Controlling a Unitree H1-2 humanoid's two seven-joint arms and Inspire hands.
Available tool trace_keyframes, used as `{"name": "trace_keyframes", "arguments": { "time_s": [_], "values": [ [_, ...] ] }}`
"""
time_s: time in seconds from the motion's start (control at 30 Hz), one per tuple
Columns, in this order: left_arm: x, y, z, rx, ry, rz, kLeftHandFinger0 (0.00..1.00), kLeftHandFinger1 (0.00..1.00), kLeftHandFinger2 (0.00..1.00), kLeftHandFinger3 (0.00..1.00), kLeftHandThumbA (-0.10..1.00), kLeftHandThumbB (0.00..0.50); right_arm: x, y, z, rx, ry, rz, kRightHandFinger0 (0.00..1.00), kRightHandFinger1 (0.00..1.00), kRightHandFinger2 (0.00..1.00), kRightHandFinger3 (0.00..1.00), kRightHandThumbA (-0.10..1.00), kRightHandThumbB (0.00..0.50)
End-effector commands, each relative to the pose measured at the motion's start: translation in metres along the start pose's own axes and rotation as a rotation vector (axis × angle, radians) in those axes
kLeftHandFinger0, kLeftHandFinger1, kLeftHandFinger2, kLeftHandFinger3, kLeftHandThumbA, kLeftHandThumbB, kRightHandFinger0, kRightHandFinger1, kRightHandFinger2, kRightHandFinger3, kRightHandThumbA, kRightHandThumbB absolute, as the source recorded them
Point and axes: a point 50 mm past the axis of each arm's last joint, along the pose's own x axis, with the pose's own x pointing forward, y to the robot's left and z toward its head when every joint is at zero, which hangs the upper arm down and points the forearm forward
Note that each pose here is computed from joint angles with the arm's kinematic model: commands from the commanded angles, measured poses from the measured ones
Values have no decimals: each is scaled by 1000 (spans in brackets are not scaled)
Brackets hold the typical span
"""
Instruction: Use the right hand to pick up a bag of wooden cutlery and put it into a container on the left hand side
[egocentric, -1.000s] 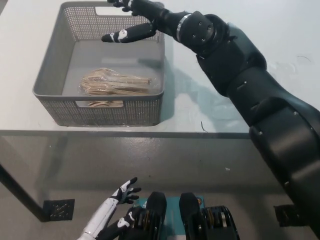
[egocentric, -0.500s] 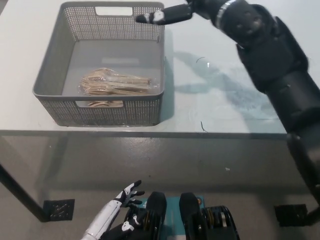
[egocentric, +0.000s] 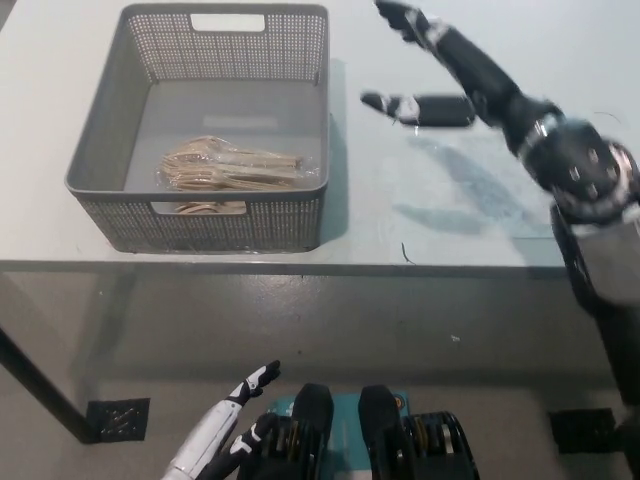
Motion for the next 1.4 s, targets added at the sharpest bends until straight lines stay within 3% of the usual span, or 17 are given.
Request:
{"name": "trace_keyframes", "arguments": {
  "time_s": [0.0,0.1,0.27,0.37,0.4,0.5,0.57,0.8,0.9,0.93,1.03,1.23,1.37],
  "values": [
    [-1,26,-2,-106,-24,155,1000,1000,1000,1000,1000,337,-116,-21,64,241,-313,-187,1000,1000,1000,1000,827,391],
    [-3,26,-3,-126,-18,172,1000,1000,1000,1000,1000,354,-145,9,42,322,-284,-201,1000,1000,1000,1000,801,280],
    [-6,24,-5,-150,-7,197,1000,1000,1000,1000,1000,378,-180,59,10,404,-192,-222,1000,1000,1000,1000,1000,233],
    [-5,24,-6,-164,-4,209,1000,1000,1000,1000,1000,401,-198,90,-8,469,-108,-240,1000,1000,1000,1000,1000,203],
    [-5,26,-6,-164,-3,211,1000,1000,1000,1000,1000,408,-205,104,-15,513,-70,-255,1000,1000,1000,1000,1000,171],
    [-4,28,-6,-162,-3,219,1000,1000,1000,1000,1000,414,-218,134,-35,605,3,-326,1000,1000,1000,1000,1000,171],
    [-3,30,-7,-168,-4,226,1000,1000,1000,1000,1000,414,-226,156,-50,647,64,-353,1000,1000,1000,1000,1000,198],
    [2,37,-6,-173,-14,252,1000,1000,1000,1000,1000,413,-230,206,-68,822,133,-369,1000,1000,1000,1000,1000,136],
    [3,37,-5,-177,-16,256,1000,1000,1000,1000,1000,419,-229,216,-72,859,158,-369,1000,1000,1000,1000,1000,119],
    [3,37,-5,-174,-17,257,1000,1000,1000,1000,1000,419,-227,220,-73,859,159,-363,1000,1000,1000,1000,1000,136],
    [4,38,-4,-169,-20,259,1000,1000,1000,1000,1000,415,-221,228,-74,863,162,-346,1000,1000,1000,1000,1000,121],
    [13,41,-3,-172,-28,261,1000,1000,1000,1000,1000,407,-212,229,-78,800,172,-334,1000,1000,1000,1000,1000,142],
    [18,38,-2,-198,-33,259,1000,1000,1000,1000,1000,398,-209,227,-76,761,171,-339,1000,1000,1000,1000,1000,120]
  ]
}}
